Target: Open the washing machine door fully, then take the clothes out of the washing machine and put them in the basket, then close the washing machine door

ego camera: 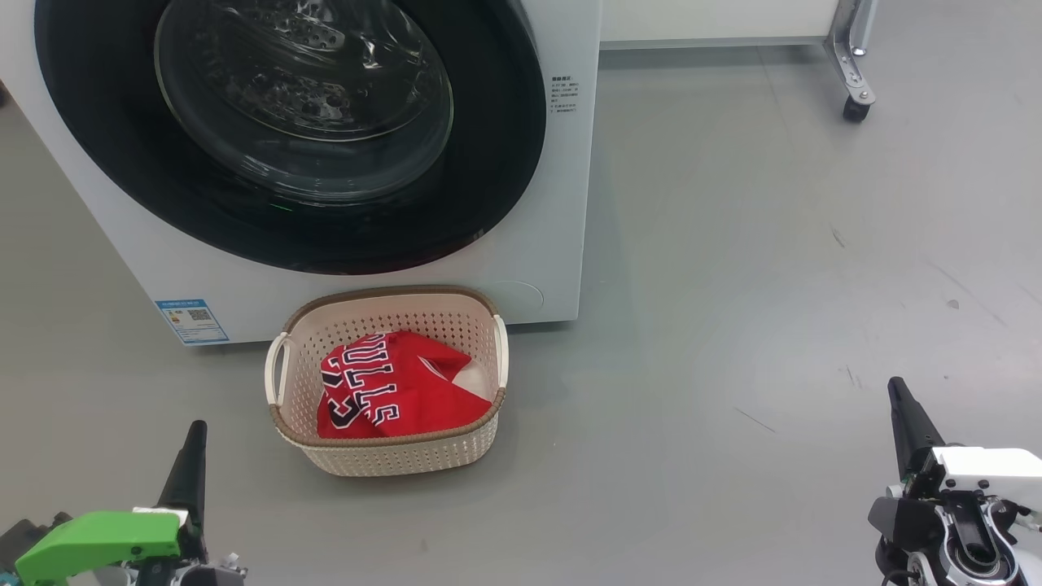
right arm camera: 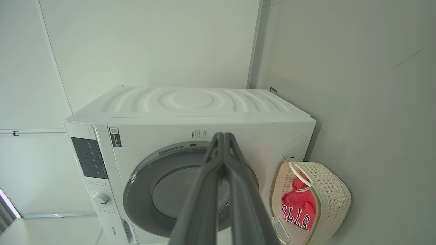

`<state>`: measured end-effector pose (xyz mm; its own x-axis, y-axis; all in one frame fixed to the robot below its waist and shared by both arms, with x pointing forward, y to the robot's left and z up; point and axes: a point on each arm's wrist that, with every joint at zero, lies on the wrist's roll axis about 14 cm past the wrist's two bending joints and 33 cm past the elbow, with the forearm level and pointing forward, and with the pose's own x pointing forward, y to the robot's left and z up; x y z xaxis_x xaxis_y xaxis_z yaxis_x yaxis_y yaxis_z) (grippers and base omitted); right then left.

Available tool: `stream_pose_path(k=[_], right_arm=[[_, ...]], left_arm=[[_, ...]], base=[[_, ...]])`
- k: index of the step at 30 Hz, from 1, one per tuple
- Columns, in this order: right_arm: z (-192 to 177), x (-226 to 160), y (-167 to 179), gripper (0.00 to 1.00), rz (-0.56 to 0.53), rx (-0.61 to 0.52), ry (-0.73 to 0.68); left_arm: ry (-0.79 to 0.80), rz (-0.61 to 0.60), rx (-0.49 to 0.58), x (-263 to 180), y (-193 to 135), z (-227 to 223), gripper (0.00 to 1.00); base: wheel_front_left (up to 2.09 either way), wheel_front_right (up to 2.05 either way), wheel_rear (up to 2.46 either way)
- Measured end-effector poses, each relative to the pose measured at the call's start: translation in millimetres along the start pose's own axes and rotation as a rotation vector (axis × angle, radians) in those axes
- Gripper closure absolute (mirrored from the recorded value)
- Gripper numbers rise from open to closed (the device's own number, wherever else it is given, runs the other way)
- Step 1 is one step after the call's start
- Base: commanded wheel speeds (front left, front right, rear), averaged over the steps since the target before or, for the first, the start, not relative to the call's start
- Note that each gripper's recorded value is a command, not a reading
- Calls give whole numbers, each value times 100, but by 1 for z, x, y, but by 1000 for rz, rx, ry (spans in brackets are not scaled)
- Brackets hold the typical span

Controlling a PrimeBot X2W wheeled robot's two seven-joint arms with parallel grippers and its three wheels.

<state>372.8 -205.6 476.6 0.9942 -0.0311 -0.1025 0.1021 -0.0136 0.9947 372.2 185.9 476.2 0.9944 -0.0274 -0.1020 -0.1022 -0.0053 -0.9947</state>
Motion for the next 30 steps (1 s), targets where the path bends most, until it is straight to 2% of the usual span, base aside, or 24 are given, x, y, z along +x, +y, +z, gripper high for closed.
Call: stream_pose_path(k=[30], right_arm=[[0, 0, 0, 100, 4, 2, -1]], left_arm=[[-1, 1, -4, 1, 0, 0, 100]], base=[[0, 0, 0]])
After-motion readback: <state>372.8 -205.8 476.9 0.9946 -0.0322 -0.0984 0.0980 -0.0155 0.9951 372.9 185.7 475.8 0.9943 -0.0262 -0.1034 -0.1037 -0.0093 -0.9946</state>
